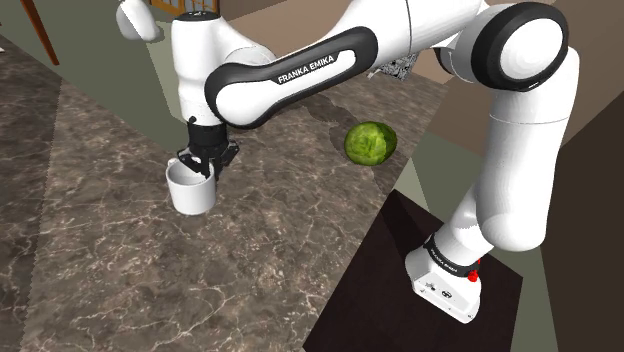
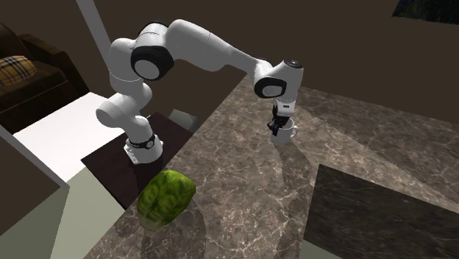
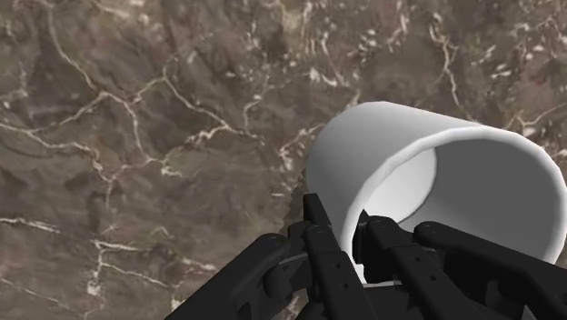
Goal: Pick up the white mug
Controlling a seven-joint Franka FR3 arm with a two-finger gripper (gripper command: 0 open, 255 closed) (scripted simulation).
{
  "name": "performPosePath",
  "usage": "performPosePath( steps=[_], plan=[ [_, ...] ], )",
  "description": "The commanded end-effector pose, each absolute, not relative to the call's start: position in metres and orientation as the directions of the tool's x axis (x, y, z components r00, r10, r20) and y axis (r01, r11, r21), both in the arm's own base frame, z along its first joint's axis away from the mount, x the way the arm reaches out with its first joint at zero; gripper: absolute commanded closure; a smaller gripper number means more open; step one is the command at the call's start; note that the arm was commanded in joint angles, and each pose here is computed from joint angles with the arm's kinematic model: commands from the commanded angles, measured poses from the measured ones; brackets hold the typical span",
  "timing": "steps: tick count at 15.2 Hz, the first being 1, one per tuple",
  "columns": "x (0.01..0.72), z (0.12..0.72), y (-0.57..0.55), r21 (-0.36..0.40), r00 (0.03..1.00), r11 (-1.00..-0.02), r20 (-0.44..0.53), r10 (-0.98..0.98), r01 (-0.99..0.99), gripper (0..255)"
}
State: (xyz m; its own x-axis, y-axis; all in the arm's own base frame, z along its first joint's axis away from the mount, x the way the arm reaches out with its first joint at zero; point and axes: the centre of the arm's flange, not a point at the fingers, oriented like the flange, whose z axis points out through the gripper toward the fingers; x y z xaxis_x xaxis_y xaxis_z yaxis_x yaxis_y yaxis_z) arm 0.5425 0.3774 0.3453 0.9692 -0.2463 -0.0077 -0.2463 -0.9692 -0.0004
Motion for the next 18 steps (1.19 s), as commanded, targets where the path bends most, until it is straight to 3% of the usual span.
performPosePath(
  steps=[1, 6, 18],
  plan=[
    [0.542, 0.345, 0.377, 0.000, 0.969, -0.969, -0.008, -0.246, -0.246, 255],
    [0.542, 0.345, 0.378, -0.001, 0.969, -0.969, -0.008, -0.246, -0.246, 255],
    [0.542, 0.408, 0.378, -0.001, 0.969, -0.969, -0.008, -0.246, -0.246, 255]
  ],
)
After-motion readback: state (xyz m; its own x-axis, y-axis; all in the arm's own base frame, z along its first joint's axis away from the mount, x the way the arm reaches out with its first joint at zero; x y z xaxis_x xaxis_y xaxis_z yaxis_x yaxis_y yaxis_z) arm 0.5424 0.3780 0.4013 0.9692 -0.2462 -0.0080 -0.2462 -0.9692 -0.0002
